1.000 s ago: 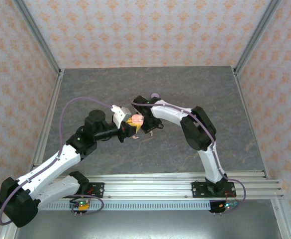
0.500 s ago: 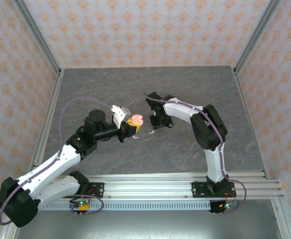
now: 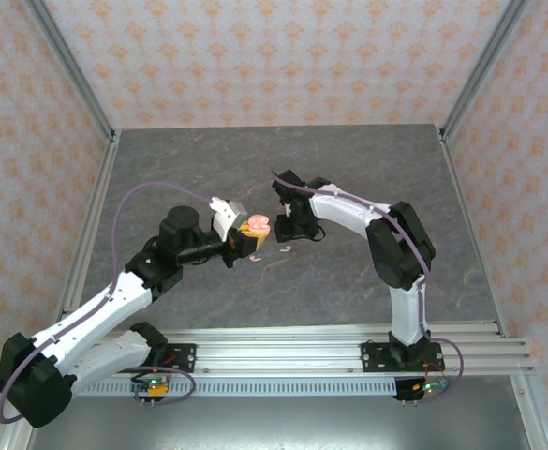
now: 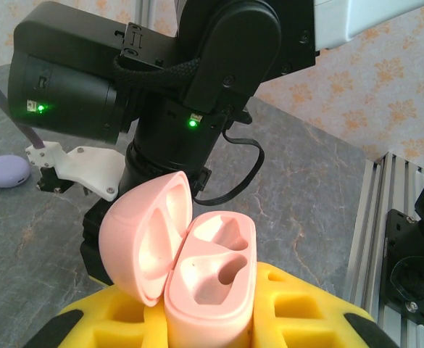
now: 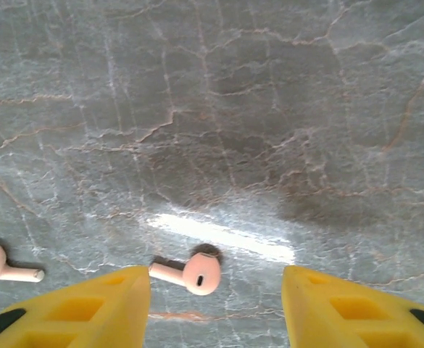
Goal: Insert the wireless bluetooth earbuds into the charging case
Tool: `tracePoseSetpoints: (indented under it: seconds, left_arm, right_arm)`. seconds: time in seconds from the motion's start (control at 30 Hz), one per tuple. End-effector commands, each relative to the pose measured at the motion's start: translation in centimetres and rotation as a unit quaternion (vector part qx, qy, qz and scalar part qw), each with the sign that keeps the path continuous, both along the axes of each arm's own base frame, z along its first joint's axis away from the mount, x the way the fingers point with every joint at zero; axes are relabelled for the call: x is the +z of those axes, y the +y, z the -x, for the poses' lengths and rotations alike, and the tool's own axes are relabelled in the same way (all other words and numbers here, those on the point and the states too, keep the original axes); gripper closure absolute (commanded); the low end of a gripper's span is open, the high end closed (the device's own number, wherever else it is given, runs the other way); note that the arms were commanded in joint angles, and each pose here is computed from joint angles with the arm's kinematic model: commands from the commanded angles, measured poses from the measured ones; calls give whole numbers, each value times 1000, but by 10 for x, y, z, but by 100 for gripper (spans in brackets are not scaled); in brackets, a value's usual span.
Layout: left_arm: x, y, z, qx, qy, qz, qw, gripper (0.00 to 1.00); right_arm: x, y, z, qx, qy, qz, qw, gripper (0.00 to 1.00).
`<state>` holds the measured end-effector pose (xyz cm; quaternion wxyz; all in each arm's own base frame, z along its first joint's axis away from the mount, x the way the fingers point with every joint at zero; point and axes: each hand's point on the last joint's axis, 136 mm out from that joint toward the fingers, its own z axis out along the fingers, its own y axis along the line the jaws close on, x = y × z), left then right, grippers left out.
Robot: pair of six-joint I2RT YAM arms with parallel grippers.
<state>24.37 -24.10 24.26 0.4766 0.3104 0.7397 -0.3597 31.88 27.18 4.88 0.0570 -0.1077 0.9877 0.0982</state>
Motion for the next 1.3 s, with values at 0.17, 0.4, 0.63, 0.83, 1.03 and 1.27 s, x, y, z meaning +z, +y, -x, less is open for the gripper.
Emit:
tracePoseSetpoints:
  seconds: [0.17, 0.4, 0.63, 0.83, 1.03, 1.27]
  left_arm:
    - [13, -2, 0, -3, -13, 9, 1000, 89]
    - [12, -3, -1, -4, -14, 9, 1000, 89]
    - [11, -3, 0, -5, -14, 8, 1000, 89]
    - [11, -3, -1, -4, -13, 8, 1000, 89]
    - [9, -3, -1, -3, -10, 6, 1000, 89]
    - [10, -3, -1, -3, -10, 5, 1000, 89]
  right_arm:
    - [-2, 3, 4, -71, 5, 16, 997, 51]
    - [-13, 5, 4, -80, 15, 33, 996, 54]
    - [-22, 4, 6, -84, 21, 47, 995, 60]
    - [-28, 2, 9, -87, 27, 55, 994, 66]
    - [-30, -7, 10, -82, 24, 76, 993, 78]
    - [-28, -24, 8, -62, 15, 99, 993, 80]
